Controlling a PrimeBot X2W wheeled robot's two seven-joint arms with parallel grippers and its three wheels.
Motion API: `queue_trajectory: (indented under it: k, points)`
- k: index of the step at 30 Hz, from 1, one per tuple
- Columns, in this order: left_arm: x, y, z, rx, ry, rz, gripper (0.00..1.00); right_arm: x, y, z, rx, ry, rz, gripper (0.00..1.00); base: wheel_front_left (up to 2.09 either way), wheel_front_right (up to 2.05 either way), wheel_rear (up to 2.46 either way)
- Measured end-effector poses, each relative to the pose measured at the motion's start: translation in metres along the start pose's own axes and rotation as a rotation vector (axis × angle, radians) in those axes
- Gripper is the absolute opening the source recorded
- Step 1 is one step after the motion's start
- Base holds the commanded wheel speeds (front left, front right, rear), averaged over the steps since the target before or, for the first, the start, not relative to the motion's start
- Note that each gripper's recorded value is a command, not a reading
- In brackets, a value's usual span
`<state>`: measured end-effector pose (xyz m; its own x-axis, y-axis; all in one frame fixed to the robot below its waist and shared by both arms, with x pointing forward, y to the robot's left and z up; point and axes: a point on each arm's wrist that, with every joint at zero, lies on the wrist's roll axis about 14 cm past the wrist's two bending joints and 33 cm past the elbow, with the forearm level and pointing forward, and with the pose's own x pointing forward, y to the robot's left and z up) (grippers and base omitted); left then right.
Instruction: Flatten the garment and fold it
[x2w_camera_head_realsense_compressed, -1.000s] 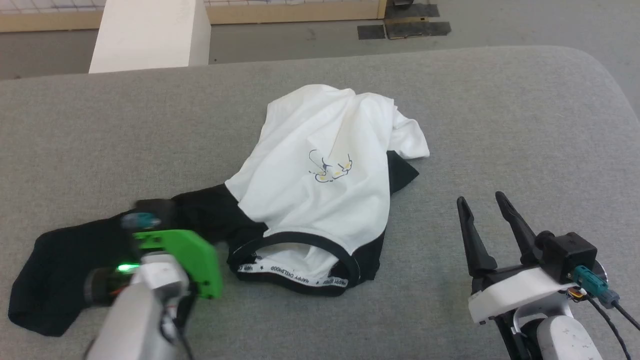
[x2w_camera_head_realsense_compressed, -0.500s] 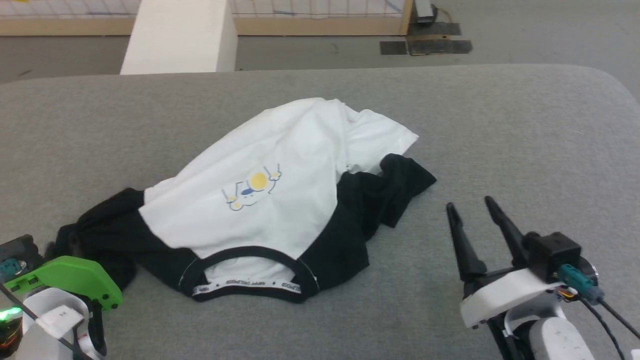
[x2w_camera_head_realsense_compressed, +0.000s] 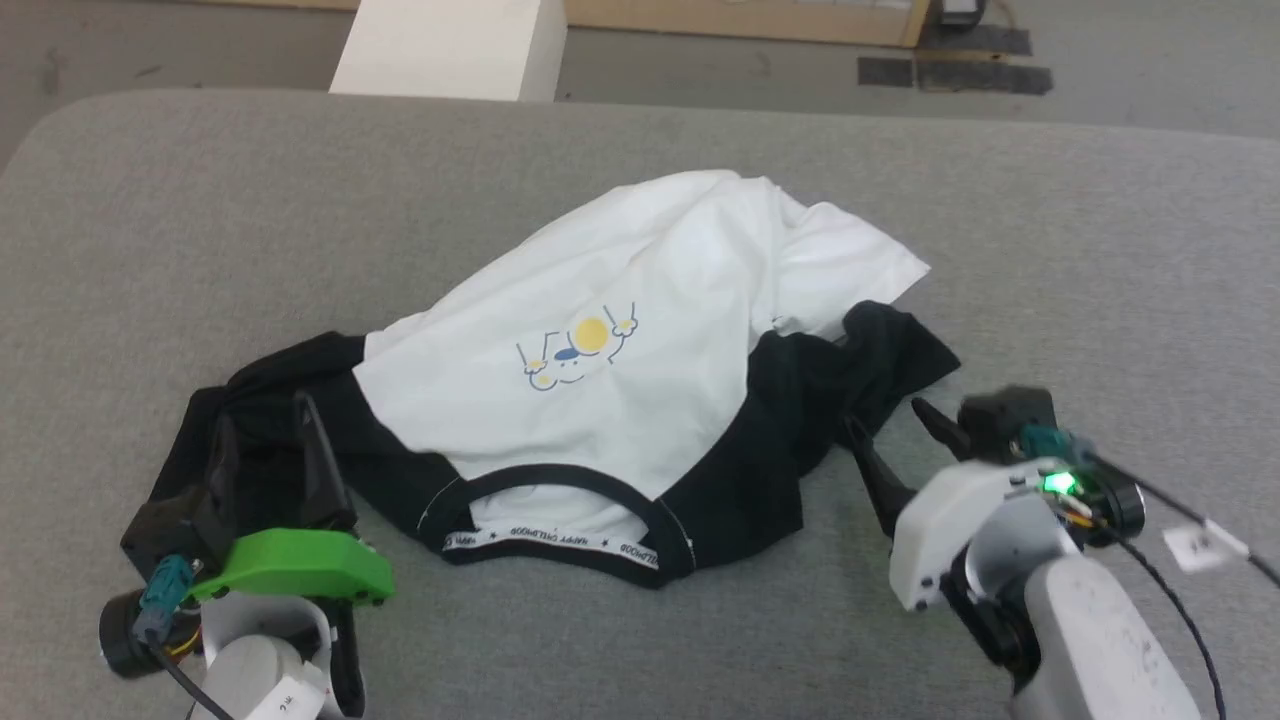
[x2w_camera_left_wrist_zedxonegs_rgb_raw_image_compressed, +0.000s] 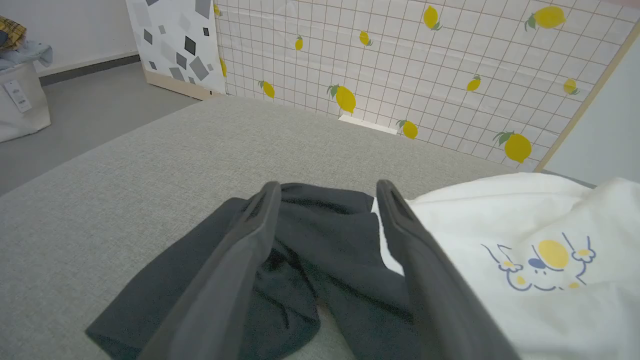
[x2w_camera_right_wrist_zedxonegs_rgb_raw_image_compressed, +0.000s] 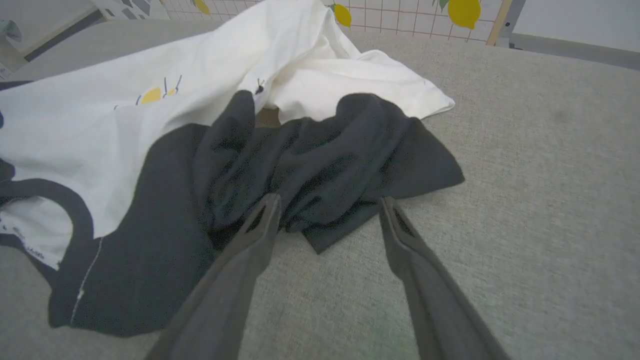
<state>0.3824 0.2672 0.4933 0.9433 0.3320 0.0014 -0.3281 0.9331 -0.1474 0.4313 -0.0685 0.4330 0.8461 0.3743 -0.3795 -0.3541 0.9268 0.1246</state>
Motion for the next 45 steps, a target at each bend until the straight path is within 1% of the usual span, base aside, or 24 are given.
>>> queue_trajectory:
  k: [6, 7, 8, 9, 12, 14, 17, 18, 23, 26, 28, 29, 30, 34, 36, 40, 45]
  points:
    - [0.001, 0.0, 0.002, -0.004, -0.014, 0.003, 1.0, 0.03, 0.005, -0.024, -0.033, 0.176, 0.029, 1.0, 0.0, 0.0, 0.0]
    - [0.001, 0.001, 0.0, 0.002, -0.011, 0.004, 1.0, 0.033, 0.006, -0.029, -0.035, 0.204, 0.034, 0.53, 0.0, 0.0, 0.0]
    - [0.001, 0.002, -0.001, 0.011, -0.009, 0.005, 1.0, 0.036, 0.006, -0.032, -0.045, 0.226, 0.037, 0.39, 0.0, 0.0, 0.0]
    - [0.001, 0.003, -0.002, 0.013, -0.006, 0.005, 1.0, 0.038, 0.006, -0.034, -0.053, 0.239, 0.037, 0.0, 0.0, 0.0, 0.0]
    - [0.001, 0.004, -0.003, 0.01, -0.004, 0.01, 1.0, 0.041, -0.004, -0.03, -0.073, 0.242, 0.006, 0.0, 0.0, 0.0, 0.0]
    - [0.002, 0.003, -0.004, 0.013, -0.002, 0.007, 1.0, 0.038, -0.018, -0.026, -0.076, 0.23, -0.038, 0.0, 0.0, 0.0, 0.0]
    - [0.002, 0.0, -0.005, 0.008, -0.001, -0.003, 1.0, 0.026, -0.063, -0.011, -0.102, 0.194, -0.151, 0.0, 0.0, 0.0, 0.0]
    - [0.002, -0.001, -0.005, 0.006, 0.0, -0.008, 1.0, 0.02, -0.083, -0.003, -0.11, 0.176, -0.201, 0.0, 0.0, 0.0, 0.0]
    - [0.003, -0.009, -0.009, 0.0, 0.011, -0.043, 1.0, -0.025, -0.17, 0.023, -0.153, 0.142, -0.438, 0.0, 0.0, 0.0, 0.0]
    - [0.003, -0.014, -0.014, -0.003, 0.027, -0.066, 1.0, -0.047, -0.2, 0.025, -0.168, 0.147, -0.528, 0.0, 0.0, 0.0, 0.0]
    - [0.002, -0.017, -0.019, -0.004, 0.043, -0.08, 1.0, -0.054, -0.208, 0.022, -0.142, 0.145, -0.551, 0.0, 0.0, 0.0, 0.0]
    - [0.002, -0.019, -0.022, -0.003, 0.054, -0.089, 1.0, -0.055, -0.208, 0.021, -0.121, 0.136, -0.555, 0.47, 0.0, 0.0, 0.0]
    - [0.002, -0.021, -0.026, -0.004, 0.072, -0.097, 1.0, -0.055, -0.208, 0.019, -0.105, 0.128, -0.556, 1.0, 0.0, 0.0, 0.0]
    - [0.0, -0.026, -0.034, 0.003, 0.129, -0.132, 1.0, -0.058, -0.2, 0.016, -0.038, 0.075, -0.552, 1.0, 0.0, 0.0, 0.0]
    - [-0.003, -0.029, -0.036, 0.014, 0.156, -0.158, 1.0, -0.061, -0.192, 0.017, -0.003, 0.027, -0.547, 1.0, 0.0, 0.0, 0.0]
    - [-0.02, -0.026, -0.042, 0.036, 0.223, -0.178, 1.0, -0.073, -0.174, 0.026, 0.027, -0.089, -0.523, 1.0, 0.0, 0.0, 0.0]
    - [-0.045, -0.019, -0.055, 0.041, 0.33, -0.179, 1.0, -0.094, -0.15, 0.029, 0.049, -0.179, -0.488, 1.0, 0.0, 0.0, 0.0]
